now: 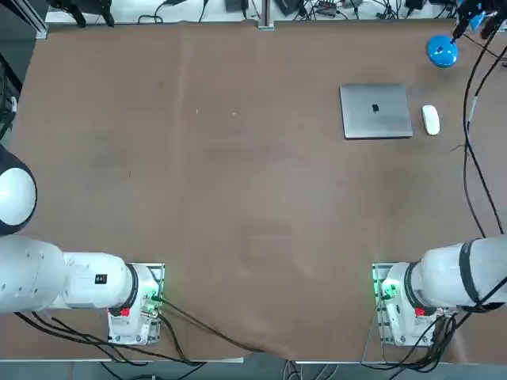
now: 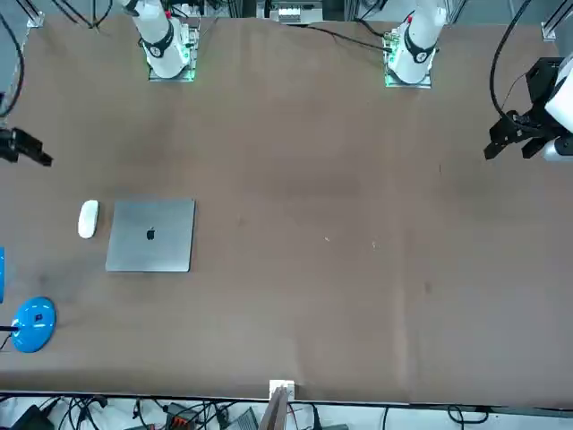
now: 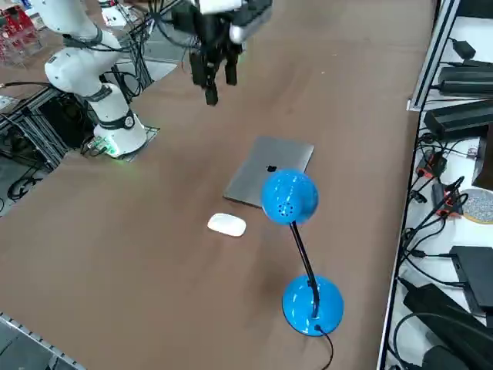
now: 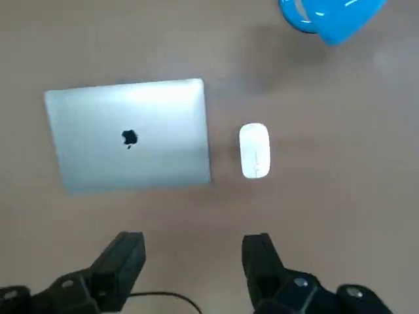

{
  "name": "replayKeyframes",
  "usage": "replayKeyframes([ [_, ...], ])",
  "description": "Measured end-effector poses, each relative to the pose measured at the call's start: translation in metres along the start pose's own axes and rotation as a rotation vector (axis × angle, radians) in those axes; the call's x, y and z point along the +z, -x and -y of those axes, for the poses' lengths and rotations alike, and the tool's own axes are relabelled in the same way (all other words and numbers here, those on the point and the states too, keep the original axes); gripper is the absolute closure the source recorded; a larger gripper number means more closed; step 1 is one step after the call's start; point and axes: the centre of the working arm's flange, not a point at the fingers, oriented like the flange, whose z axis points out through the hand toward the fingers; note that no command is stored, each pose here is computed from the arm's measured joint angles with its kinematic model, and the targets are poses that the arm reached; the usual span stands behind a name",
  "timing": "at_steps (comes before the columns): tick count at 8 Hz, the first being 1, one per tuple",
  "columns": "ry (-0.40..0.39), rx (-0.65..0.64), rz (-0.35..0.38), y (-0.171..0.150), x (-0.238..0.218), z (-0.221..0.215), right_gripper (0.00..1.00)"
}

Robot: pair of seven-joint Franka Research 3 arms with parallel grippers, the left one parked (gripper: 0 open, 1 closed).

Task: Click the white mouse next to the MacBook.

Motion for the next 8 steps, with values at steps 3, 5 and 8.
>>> replayKeyframes([
  [3,-0.001,0.037,0.008,-0.002,0.066,-0.023,0.33],
  [5,-0.004,0.053,0.035,-0.001,0.104,-0.033,0.49],
  [8,-0.005,0.009,0.047,0.001,0.150,-0.049,0.82],
])
